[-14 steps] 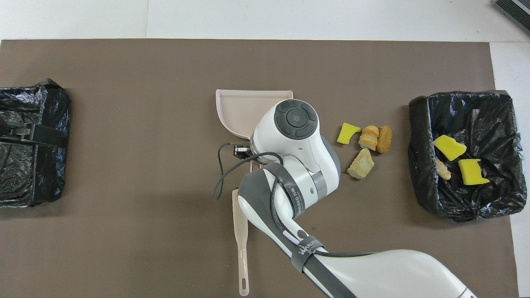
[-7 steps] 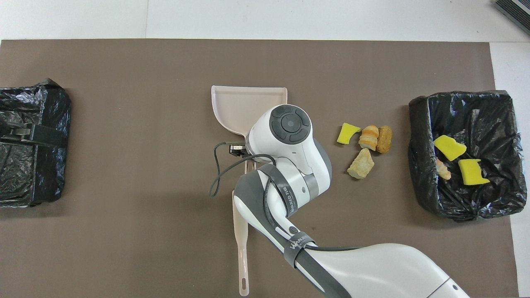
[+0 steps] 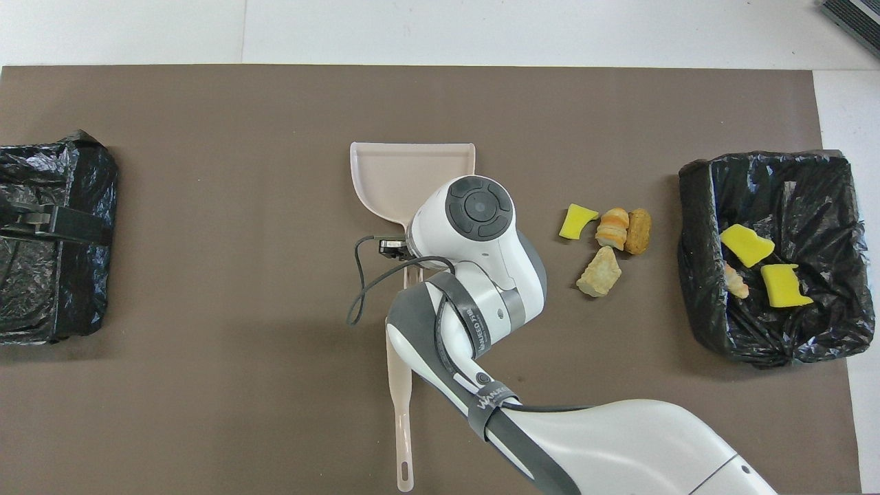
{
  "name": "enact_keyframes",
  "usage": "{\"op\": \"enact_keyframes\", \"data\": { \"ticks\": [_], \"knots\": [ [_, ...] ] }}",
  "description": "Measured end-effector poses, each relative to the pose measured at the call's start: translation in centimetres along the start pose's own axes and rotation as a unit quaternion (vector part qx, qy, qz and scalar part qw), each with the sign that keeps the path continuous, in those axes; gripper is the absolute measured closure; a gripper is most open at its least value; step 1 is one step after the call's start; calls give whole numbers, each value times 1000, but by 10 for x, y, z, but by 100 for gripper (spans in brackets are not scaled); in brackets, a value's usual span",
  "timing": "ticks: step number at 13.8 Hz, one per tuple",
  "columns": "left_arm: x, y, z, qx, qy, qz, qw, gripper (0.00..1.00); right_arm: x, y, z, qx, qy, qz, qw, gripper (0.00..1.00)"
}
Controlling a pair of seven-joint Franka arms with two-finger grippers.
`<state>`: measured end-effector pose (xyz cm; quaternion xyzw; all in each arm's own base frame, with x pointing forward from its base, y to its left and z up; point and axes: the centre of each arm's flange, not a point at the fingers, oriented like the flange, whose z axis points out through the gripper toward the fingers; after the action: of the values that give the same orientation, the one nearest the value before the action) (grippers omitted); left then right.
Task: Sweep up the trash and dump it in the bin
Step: 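Lower the dustpan onto the table and open the right gripper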
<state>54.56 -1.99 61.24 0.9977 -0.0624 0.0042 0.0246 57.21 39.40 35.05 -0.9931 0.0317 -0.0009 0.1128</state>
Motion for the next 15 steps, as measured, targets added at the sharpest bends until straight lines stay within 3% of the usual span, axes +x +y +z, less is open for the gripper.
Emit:
{"op": "enact_keyframes", "data": {
  "ticks": [4, 11, 15],
  "knots": [
    [0, 0, 0, 0, 0, 0, 1000, 0, 3, -3, -11, -2, -5, -1, 1000, 9],
    [0, 0, 0, 0, 0, 0, 1000, 0, -13, 14, -94, -43, -64, 3, 997, 8],
    [0, 0, 0, 0, 0, 0, 1000, 0, -27, 10, -100, -51, -78, -4, 996, 8]
  ]
}}
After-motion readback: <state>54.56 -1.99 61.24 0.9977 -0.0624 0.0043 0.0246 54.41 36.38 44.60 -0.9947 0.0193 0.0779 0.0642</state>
